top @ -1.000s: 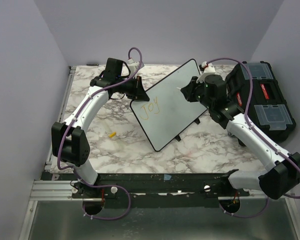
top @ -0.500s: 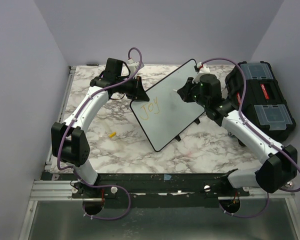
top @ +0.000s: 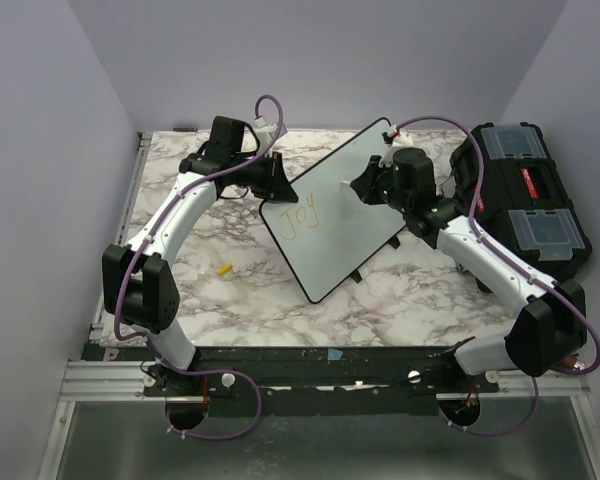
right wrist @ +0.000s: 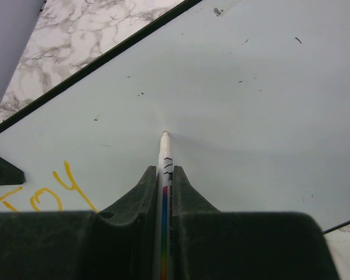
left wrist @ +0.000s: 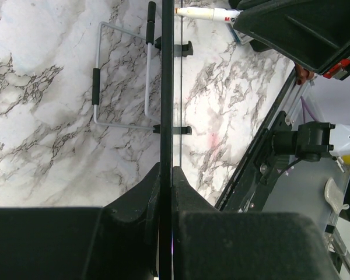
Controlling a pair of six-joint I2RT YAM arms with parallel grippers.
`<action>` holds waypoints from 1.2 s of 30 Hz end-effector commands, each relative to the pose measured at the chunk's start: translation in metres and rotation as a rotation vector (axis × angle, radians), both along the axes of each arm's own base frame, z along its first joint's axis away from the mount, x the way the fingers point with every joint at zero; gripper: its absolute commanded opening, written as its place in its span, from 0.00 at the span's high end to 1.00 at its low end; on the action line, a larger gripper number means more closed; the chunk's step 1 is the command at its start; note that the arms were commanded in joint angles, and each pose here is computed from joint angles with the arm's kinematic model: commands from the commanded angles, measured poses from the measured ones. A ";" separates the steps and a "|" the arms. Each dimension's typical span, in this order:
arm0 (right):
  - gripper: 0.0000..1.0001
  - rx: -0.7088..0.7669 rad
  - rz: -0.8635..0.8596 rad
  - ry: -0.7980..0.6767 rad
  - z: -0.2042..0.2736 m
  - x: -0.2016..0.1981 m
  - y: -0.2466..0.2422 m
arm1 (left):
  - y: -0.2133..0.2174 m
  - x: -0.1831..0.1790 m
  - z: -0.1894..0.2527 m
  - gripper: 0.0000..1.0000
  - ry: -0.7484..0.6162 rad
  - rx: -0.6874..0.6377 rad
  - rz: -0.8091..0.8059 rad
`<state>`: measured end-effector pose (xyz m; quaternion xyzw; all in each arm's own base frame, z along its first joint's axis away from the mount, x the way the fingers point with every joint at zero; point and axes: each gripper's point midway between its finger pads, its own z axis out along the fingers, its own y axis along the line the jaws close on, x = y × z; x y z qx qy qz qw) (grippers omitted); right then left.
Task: Write a sentence on the whiteboard
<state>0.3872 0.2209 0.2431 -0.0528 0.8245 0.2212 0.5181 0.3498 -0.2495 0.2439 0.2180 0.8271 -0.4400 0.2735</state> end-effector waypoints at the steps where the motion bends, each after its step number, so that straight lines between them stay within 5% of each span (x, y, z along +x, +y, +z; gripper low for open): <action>1: 0.99 0.015 0.016 0.000 -0.002 0.002 0.005 | -0.002 0.002 0.030 1.00 -0.133 -0.035 -0.013; 21: 0.99 0.022 0.036 0.100 -0.046 -0.026 0.000 | -0.002 0.003 0.029 1.00 -0.128 -0.036 -0.014; 36: 0.99 0.053 0.035 0.037 0.008 -0.039 -0.008 | -0.001 0.003 0.029 1.00 -0.132 -0.029 -0.009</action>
